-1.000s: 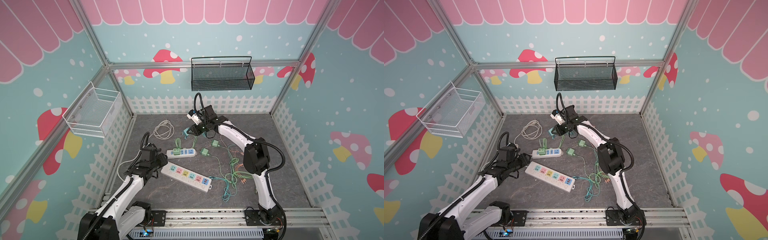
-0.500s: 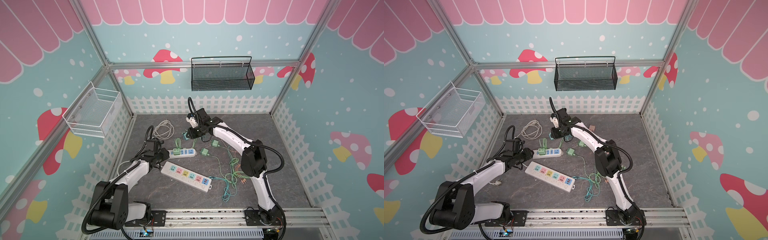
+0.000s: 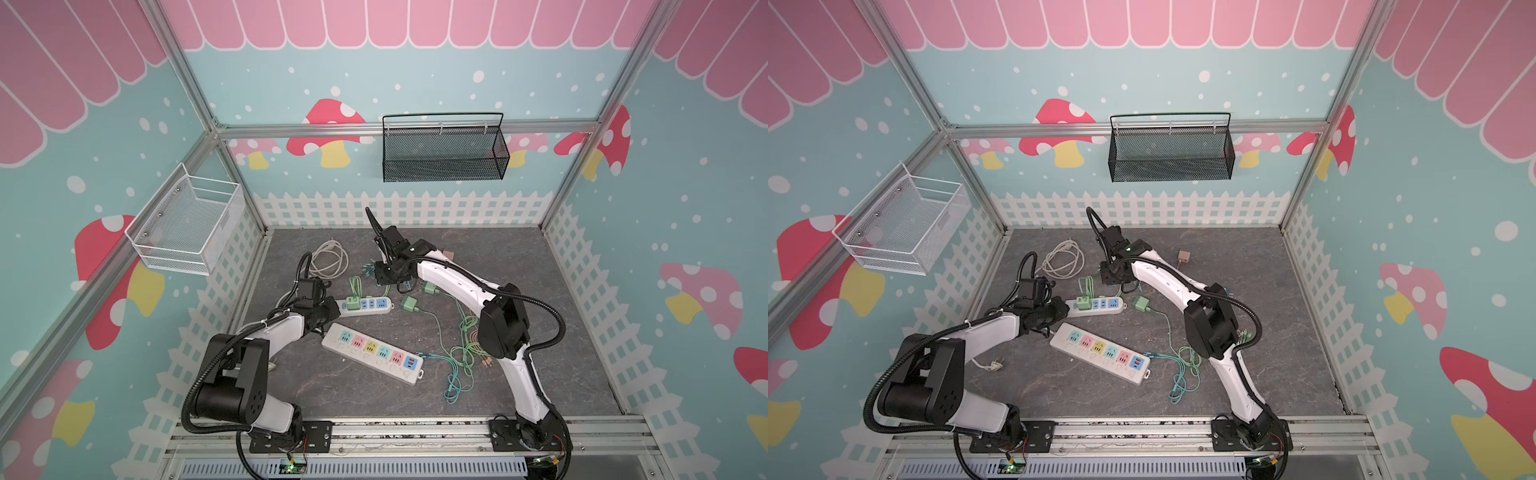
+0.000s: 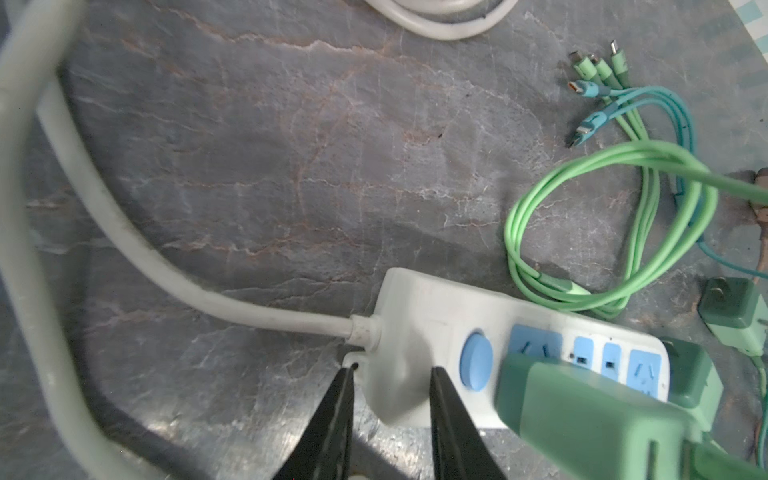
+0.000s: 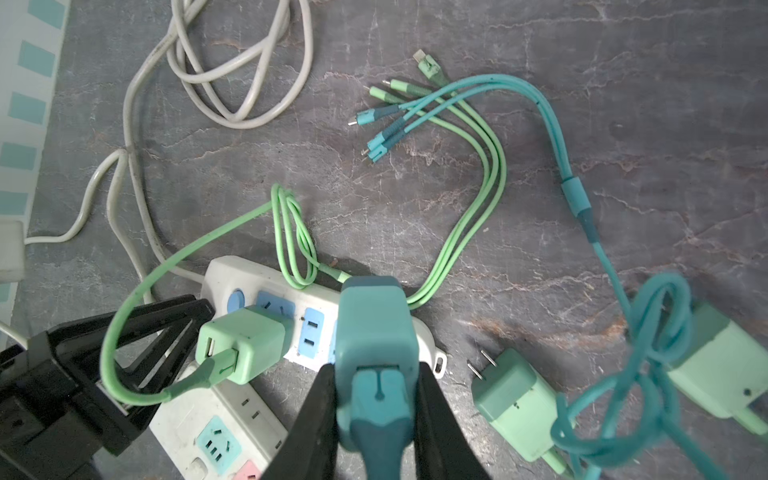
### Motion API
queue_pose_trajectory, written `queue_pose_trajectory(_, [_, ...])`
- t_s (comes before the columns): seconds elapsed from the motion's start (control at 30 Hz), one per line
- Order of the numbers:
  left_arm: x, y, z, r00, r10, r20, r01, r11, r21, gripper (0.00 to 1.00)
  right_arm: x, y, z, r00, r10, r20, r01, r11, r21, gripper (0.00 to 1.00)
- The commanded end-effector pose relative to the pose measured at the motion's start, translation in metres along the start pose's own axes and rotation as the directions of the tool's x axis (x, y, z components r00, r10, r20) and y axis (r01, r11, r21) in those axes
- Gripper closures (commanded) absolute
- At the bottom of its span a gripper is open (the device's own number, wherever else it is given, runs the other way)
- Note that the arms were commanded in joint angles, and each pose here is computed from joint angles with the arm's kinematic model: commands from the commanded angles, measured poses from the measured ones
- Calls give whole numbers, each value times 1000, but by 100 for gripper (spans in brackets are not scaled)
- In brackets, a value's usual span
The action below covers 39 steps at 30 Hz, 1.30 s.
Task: Insert the plug
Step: 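Press the teal charger into the socket beside the green charger with right gripper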
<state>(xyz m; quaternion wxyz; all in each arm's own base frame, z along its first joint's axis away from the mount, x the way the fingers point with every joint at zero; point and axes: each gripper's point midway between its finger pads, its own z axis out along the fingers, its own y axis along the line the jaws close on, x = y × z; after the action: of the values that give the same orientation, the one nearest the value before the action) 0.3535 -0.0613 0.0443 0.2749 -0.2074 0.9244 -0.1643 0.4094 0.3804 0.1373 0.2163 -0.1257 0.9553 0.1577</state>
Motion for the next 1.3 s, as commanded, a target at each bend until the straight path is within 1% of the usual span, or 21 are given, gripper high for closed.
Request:
queue_pose_trajectory(0.0, [-16, -12, -1, 999, 17, 36, -19, 999, 40, 71, 2, 5, -12, 999, 38, -5, -38, 999, 12, 100])
queue_pose_trajectory(0.33, [-16, -17, 1, 999, 34, 15, -35, 997, 67, 75, 23, 24, -3, 998, 33, -48, -33, 999, 4, 100])
queue_pose_trajectory(0.63, [-10, -16, 4, 999, 30, -9, -30, 997, 77, 76, 39, 26, 13, 996, 37, -85, -34, 999, 28, 100])
queue_pose_trajectory(1.27, [-5, -13, 5, 1000, 17, -22, -15, 997, 81, 76, 61, 18, 28, 990, 57, -129, -45, 995, 90, 100])
